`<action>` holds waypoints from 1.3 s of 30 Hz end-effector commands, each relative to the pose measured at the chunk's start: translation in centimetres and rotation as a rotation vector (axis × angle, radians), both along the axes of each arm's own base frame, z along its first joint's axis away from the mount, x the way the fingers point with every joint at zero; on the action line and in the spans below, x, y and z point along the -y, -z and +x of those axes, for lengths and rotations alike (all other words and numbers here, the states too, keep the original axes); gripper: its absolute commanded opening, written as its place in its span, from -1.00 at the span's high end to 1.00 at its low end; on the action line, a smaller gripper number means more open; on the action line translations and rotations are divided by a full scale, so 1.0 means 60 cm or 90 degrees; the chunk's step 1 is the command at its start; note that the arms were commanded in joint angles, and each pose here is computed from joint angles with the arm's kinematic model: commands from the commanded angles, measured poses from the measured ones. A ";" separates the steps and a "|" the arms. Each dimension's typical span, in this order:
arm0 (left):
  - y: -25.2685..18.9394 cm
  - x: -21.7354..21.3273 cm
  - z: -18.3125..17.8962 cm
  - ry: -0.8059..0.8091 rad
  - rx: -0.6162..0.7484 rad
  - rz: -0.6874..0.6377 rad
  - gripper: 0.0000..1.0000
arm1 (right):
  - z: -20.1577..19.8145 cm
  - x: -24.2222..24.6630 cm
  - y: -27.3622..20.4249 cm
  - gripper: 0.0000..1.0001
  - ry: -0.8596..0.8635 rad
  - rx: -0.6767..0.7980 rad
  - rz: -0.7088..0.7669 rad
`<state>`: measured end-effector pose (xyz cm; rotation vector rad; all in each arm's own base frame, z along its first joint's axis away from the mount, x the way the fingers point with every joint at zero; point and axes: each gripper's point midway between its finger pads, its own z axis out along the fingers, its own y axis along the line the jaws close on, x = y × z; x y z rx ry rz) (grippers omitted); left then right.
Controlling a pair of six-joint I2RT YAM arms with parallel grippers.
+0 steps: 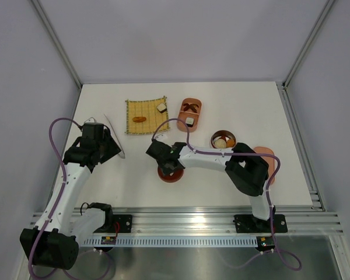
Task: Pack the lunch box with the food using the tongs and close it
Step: Pick up the box lid from the center of the board, then close the box lid on the packing box.
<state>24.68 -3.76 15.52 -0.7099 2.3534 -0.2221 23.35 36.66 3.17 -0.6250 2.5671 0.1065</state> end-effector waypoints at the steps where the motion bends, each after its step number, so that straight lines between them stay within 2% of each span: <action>1: -0.012 0.001 0.008 0.007 0.029 -0.004 0.02 | 0.026 0.023 -0.075 0.73 -0.002 0.083 -0.004; 5: -0.013 0.002 0.008 0.007 0.031 -0.005 0.02 | 0.033 0.024 -0.115 0.74 -0.013 0.088 0.029; 12: -0.010 0.003 0.007 0.007 0.027 -0.007 0.02 | 0.075 0.070 -0.200 0.76 0.036 0.103 0.094; 17: -0.010 0.004 0.011 0.009 0.028 -0.009 0.02 | 0.116 0.145 -0.234 0.74 0.093 0.094 0.107; 18: -0.011 0.005 0.012 0.009 0.029 -0.009 0.02 | 0.132 0.179 -0.237 0.74 0.125 0.091 0.097; 27: -0.016 0.006 0.016 0.012 0.030 -0.010 0.02 | 0.190 0.356 -0.199 0.74 0.308 0.043 0.026; 39: -0.017 0.007 0.016 0.013 0.031 -0.011 0.03 | 0.219 0.393 -0.136 0.74 0.342 0.004 0.010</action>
